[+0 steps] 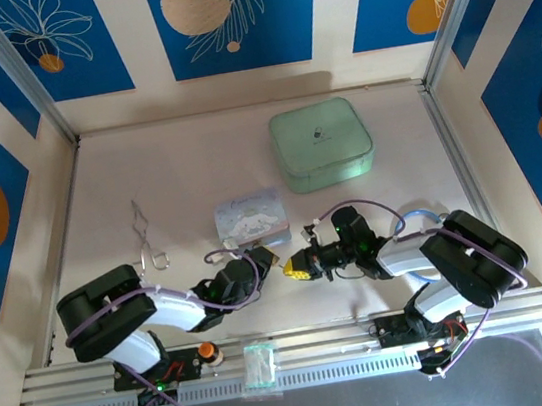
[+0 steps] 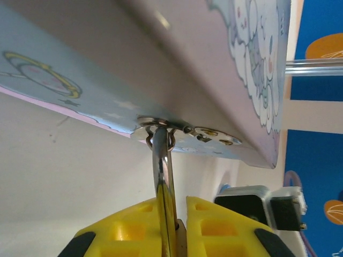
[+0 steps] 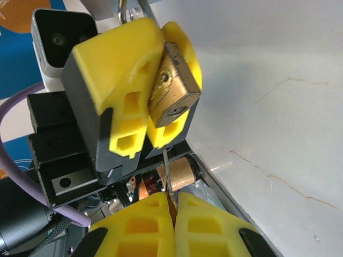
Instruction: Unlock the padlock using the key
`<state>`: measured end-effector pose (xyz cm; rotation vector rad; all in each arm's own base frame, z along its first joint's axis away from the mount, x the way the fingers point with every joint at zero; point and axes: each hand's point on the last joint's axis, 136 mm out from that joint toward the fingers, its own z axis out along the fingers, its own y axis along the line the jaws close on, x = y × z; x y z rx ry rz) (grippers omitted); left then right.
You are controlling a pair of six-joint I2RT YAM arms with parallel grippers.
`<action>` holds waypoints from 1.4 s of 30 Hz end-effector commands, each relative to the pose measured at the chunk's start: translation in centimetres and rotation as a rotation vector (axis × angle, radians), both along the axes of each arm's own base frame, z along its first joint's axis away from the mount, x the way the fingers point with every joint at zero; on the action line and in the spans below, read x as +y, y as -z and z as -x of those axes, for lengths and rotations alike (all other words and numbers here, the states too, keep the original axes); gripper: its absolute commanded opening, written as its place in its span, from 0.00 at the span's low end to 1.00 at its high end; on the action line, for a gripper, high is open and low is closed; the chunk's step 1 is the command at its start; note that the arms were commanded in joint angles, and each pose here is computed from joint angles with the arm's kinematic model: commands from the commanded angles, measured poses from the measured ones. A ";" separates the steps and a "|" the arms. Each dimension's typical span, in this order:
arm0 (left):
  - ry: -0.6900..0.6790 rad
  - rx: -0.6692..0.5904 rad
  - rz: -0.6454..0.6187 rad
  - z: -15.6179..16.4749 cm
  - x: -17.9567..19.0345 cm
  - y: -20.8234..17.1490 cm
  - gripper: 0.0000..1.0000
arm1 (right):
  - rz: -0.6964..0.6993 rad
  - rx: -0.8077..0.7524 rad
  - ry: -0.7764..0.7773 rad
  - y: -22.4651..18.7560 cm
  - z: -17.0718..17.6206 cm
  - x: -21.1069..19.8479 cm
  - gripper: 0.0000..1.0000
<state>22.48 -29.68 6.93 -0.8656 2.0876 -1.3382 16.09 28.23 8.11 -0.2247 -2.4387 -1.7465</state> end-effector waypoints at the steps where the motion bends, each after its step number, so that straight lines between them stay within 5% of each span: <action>1: -0.022 -0.033 0.171 -0.7 -1.0 -2.9 0.00 | -0.037 -0.004 -0.012 -0.5 -0.2 0.1 0.00; 42: 0.150 -0.030 0.286 2.2 -5.4 -5.4 0.00 | -0.101 -0.015 0.043 -0.4 -4.8 0.5 0.00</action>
